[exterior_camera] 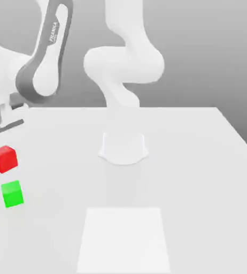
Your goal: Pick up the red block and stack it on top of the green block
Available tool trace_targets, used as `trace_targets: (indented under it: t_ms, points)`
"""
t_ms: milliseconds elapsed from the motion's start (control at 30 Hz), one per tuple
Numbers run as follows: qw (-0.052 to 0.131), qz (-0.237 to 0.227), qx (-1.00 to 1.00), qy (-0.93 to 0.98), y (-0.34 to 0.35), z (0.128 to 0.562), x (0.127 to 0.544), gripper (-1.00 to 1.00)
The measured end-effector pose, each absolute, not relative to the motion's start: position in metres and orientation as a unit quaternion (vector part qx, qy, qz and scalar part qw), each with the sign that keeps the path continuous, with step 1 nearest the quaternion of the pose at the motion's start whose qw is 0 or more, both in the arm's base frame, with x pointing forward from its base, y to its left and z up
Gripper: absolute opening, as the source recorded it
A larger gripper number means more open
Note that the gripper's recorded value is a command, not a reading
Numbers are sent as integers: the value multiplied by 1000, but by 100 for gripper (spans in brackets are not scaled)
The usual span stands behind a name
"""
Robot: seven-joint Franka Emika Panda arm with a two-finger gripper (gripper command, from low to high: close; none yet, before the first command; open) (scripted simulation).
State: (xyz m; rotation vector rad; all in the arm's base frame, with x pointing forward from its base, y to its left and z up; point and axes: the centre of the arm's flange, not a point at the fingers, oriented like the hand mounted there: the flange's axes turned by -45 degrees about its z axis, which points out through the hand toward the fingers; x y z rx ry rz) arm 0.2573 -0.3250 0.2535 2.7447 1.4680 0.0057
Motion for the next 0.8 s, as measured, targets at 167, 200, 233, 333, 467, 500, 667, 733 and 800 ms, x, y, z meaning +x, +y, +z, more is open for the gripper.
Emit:
trace_targets:
  t_ms: [167, 200, 233, 333, 467, 500, 667, 733, 800]
  points:
    - [25, 1, 880, 474, -327, 253, 261, -100]
    - [26, 1, 880, 474, -327, 251, 262, -100]
    - [27, 0, 880, 475, -327, 250, 262, -100]
    - [28, -1, 879, 476, -328, 242, 263, -100]
    - [24, -2, 879, 476, -327, 227, 263, -100]
    - [22, -2, 879, 476, -327, 222, 262, -100]
    - [8, -2, 881, 473, -324, 194, 257, -100]
    - [2, 0, 882, 471, -323, 182, 254, 100]
    - [2, 0, 882, 471, -323, 182, 254, 100]
